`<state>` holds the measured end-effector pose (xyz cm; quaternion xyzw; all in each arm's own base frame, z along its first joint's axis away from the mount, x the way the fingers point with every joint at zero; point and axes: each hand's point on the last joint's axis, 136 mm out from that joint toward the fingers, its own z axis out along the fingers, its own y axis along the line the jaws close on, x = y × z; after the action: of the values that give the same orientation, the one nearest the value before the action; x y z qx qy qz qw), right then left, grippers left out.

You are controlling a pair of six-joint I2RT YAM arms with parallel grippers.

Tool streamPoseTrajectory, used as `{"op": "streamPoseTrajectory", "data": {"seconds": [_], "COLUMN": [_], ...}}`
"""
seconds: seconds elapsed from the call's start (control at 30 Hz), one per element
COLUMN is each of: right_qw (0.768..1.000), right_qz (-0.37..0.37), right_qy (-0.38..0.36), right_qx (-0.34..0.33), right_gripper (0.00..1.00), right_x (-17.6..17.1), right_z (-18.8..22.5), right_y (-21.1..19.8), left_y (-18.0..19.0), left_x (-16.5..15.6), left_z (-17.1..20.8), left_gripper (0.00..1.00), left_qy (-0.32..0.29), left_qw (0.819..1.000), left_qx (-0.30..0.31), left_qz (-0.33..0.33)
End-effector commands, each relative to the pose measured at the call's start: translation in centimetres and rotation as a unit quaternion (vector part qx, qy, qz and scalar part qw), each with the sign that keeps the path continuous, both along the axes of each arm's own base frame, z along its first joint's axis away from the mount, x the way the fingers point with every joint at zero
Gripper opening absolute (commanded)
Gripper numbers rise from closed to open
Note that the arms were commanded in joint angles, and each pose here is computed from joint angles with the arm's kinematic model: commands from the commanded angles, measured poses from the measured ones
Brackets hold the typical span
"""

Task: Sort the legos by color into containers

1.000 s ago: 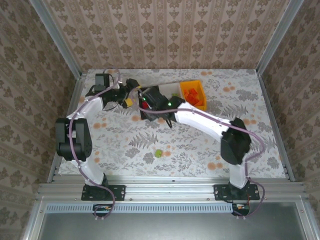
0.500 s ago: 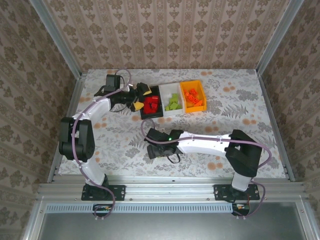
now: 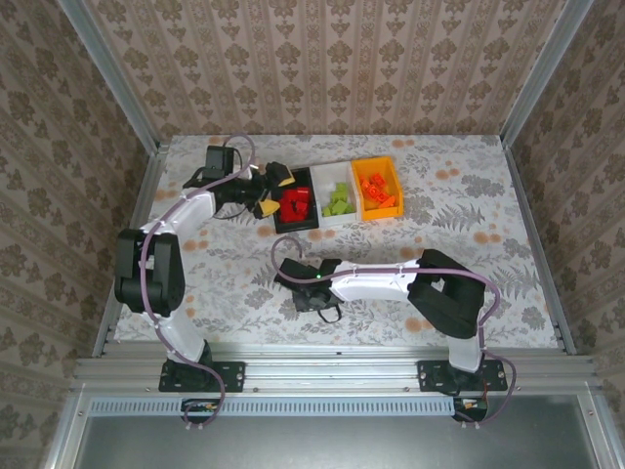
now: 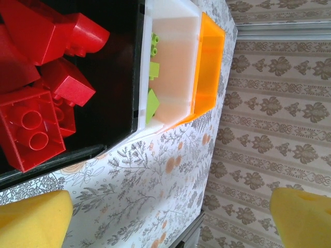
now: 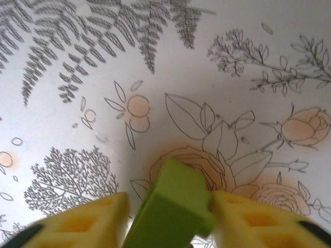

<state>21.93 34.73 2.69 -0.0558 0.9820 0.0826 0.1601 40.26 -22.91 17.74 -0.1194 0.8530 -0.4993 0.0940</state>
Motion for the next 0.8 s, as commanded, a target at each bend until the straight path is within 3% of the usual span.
{"op": "streamPoseTrajectory", "data": {"seconds": [0.0, 0.1, 0.23, 0.43, 0.57, 0.67, 0.77], "right_qw": [0.999, 0.999, 0.994, 0.985, 0.975, 0.977, 0.979], "right_qz": [0.001, 0.003, -0.005, -0.058, -0.076, -0.08, -0.062], "right_qy": [-0.026, -0.047, -0.083, -0.147, -0.202, -0.194, -0.188], "right_qx": [-0.023, -0.026, -0.064, -0.064, -0.044, -0.03, -0.037], "right_gripper": [0.26, 0.24, 0.23, 0.24, 0.25, 0.25, 0.25], "right_x": [1.0, 1.3, 3.0, 11.7, 17.6, 21.8, 25.5], "right_z": [0.4, 1.6, 4.3, 10.3, 12.9, 12.6, 11.3], "right_y": [-0.6, -1.4, -5.7, -13.9, -14.0, -13.1, -11.5], "left_y": [-1.6, -2.1, -2.0, -1.7, -3.7, -5.1, -4.3], "left_x": [-0.6, -1.1, -1.2, -1.3, -2.6, -3.2, -2.9], "left_z": [0.5, 0.1, 0.6, 1.3, -0.2, -0.3, -0.6], "left_gripper": [1.0, 1.0, 1.0, 1.0, 1.0, 1.0, 1.0], "left_qy": [-0.013, -0.008, -0.02, -0.029, -0.014, -0.009, -0.017], "left_qw": [1.0, 0.999, 0.999, 0.999, 0.998, 0.996, 0.998], "left_qx": [0.005, 0.009, 0.017, 0.018, 0.033, 0.028, 0.035], "left_qz": [-0.028, -0.032, -0.024, -0.016, -0.051, -0.079, -0.054]}}
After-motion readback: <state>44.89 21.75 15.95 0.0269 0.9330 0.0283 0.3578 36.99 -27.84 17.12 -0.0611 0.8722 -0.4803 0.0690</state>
